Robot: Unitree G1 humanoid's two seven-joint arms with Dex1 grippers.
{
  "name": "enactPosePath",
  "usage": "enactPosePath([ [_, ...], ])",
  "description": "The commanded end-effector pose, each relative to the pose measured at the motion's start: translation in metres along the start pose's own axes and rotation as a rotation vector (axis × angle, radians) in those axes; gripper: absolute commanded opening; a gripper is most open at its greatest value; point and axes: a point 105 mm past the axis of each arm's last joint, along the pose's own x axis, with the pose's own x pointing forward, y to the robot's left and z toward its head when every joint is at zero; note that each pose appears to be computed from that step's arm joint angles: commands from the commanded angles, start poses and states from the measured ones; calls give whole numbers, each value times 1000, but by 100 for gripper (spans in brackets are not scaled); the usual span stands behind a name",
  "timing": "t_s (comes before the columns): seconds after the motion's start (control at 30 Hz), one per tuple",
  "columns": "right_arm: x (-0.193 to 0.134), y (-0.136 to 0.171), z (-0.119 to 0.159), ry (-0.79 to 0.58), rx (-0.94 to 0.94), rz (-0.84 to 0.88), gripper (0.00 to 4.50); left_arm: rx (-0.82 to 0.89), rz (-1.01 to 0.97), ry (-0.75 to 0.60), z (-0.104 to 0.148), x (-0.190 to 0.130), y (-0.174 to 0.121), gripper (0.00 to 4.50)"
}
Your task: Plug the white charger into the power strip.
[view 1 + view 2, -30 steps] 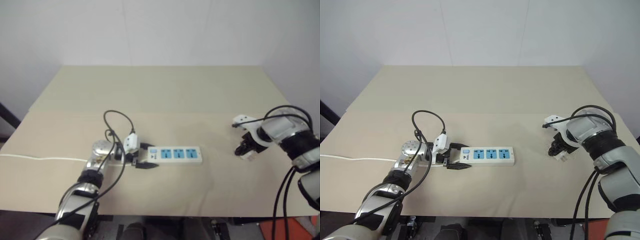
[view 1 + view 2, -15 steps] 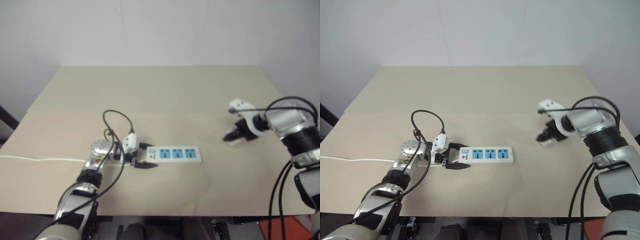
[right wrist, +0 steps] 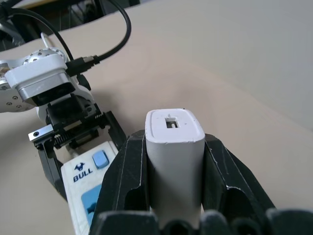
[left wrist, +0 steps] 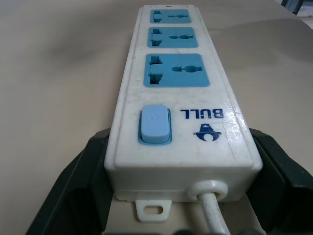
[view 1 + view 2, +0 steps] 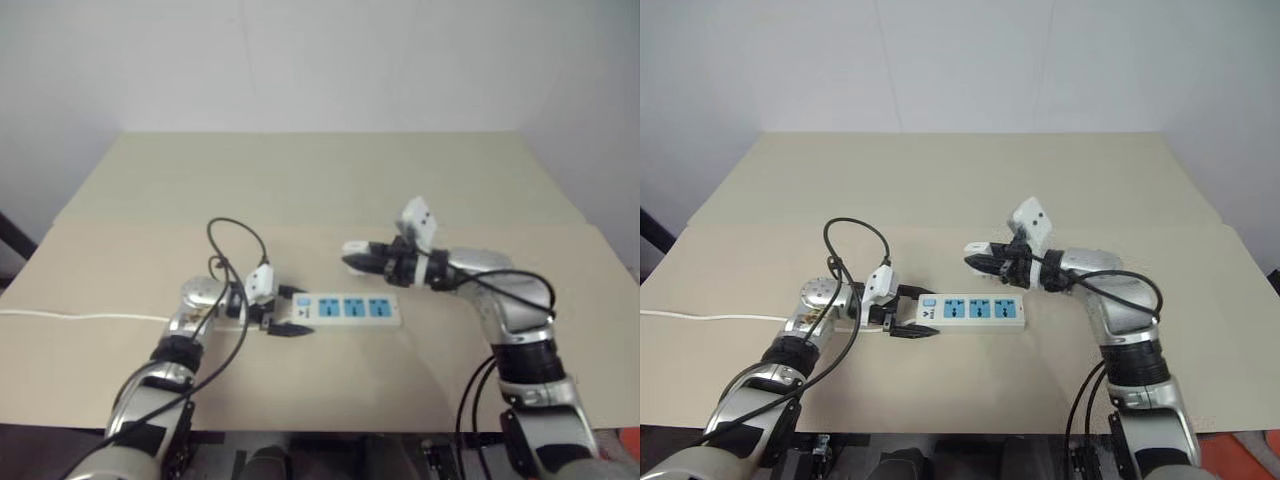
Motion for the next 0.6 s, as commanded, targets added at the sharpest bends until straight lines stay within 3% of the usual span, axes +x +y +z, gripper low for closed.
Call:
enactPosePath([
  [0.03, 6, 10, 12, -97, -82, 33, 109, 7, -9, 40, -2, -6, -1, 329],
  [0.33, 26, 38, -12, -96, -90, 195, 109, 0, -16, 49, -4, -7, -4, 329],
  [0.6, 36, 42, -30, -62, -79, 224, 109, 2, -32, 52, -4, -5, -7, 329],
])
